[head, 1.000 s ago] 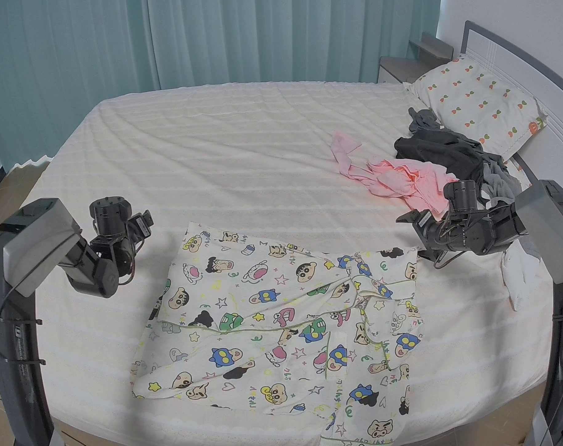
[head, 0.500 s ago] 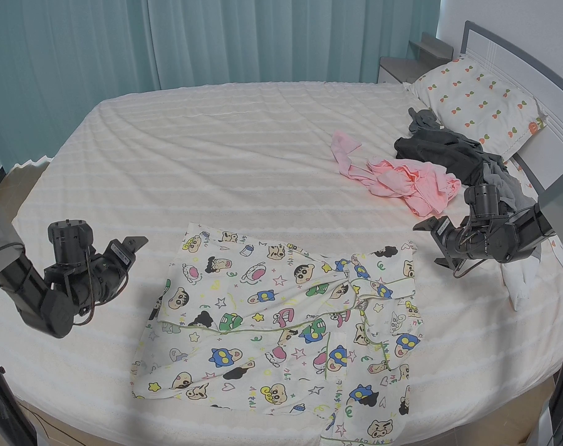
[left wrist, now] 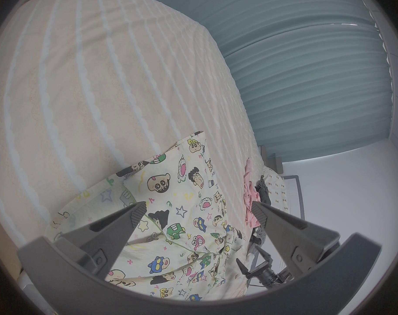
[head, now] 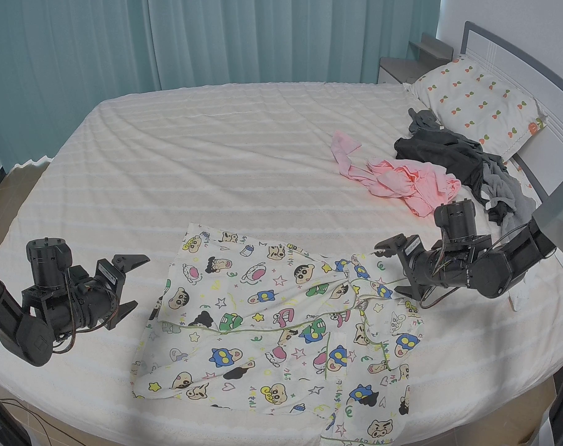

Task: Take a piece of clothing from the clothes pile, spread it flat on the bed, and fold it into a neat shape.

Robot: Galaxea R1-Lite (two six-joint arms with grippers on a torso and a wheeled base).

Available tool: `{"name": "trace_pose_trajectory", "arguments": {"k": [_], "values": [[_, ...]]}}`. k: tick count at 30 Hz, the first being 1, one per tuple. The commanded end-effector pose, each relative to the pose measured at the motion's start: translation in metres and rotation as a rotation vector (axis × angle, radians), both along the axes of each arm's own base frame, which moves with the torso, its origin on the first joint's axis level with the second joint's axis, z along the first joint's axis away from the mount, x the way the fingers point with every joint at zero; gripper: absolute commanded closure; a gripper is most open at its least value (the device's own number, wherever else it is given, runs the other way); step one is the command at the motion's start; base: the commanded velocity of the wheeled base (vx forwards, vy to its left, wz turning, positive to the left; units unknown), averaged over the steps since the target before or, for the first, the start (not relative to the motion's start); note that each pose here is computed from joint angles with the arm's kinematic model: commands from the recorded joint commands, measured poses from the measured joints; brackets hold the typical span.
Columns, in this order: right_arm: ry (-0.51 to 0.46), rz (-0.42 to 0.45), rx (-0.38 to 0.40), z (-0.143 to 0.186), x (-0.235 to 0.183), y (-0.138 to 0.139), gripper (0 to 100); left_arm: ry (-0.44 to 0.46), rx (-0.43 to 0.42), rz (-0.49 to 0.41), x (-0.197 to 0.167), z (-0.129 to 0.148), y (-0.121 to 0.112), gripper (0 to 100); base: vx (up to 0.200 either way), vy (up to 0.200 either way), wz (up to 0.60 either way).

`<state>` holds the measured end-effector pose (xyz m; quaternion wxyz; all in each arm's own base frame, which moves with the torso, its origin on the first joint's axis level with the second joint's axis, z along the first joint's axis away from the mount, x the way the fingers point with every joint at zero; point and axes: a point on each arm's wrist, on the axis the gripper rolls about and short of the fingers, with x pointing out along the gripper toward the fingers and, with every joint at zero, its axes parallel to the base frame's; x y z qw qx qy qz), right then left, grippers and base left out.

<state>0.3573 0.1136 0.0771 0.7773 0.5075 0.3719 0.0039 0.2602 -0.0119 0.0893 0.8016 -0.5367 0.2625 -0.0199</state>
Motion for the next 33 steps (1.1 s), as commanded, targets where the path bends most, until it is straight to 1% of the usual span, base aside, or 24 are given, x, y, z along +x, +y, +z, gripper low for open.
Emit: {"name": "trace_pose_trajectory", "arguments": {"k": [1,7,10,14,17,21,24,25,26,27,29,30,31,33], "values": [[0.012,0.071,-0.145,-0.040,-0.009,0.018,0,-0.018,-0.005,0.000,-0.007,0.001,0.001,0,0.000,0.000,0.00],[-0.006,0.054,-0.156,-0.047,-0.007,0.023,0,-0.023,-0.004,-0.005,-0.008,-0.002,0.001,0,0.000,0.000,0.00],[0.004,0.055,-0.159,-0.055,-0.001,0.025,0,-0.016,-0.002,-0.006,-0.008,-0.004,0.000,0,0.000,0.000,0.00],[-0.008,0.052,-0.156,-0.058,0.008,0.028,0,-0.014,-0.002,-0.002,-0.007,-0.005,0.000,0,0.000,0.000,0.00],[-0.048,0.035,-0.143,-0.057,0.026,0.032,0,-0.015,-0.001,-0.001,-0.007,-0.005,0.001,0,0.000,0.000,0.00],[-0.105,-0.001,-0.147,-0.055,0.048,0.037,0,-0.001,0.000,0.000,-0.005,-0.009,0.001,0,0.000,0.000,0.00],[-0.192,-0.060,-0.153,-0.041,0.070,0.040,0,-0.004,0.000,0.003,-0.004,-0.011,0.001,0,0.000,0.000,0.00],[-0.245,-0.087,-0.148,-0.029,0.077,0.042,0,-0.010,0.001,0.004,-0.003,-0.011,0.001,0,0.000,0.000,0.00],[-0.262,-0.095,-0.149,-0.025,0.079,0.042,0,-0.015,0.001,0.006,-0.003,-0.010,0.001,0,0.000,0.000,0.00],[-0.329,-0.115,-0.148,-0.008,0.087,0.042,0,-0.019,0.004,0.011,-0.003,-0.010,0.001,0,0.000,0.000,0.00],[-0.424,-0.116,-0.148,0.015,0.094,0.044,0,-0.021,0.007,0.018,-0.003,-0.011,0.002,0,0.000,0.000,0.00],[-0.454,-0.115,-0.151,0.021,0.095,0.044,0,-0.019,0.007,0.018,-0.003,-0.011,0.002,0,0.000,0.000,0.00],[-0.511,-0.104,-0.168,0.032,0.099,0.046,0,-0.018,0.007,0.018,-0.003,-0.012,0.002,0,0.000,0.000,0.00],[-0.567,-0.072,-0.219,0.040,0.106,0.048,0,-0.016,0.008,0.020,-0.003,-0.012,0.002,0,0.000,0.000,0.00]]}}
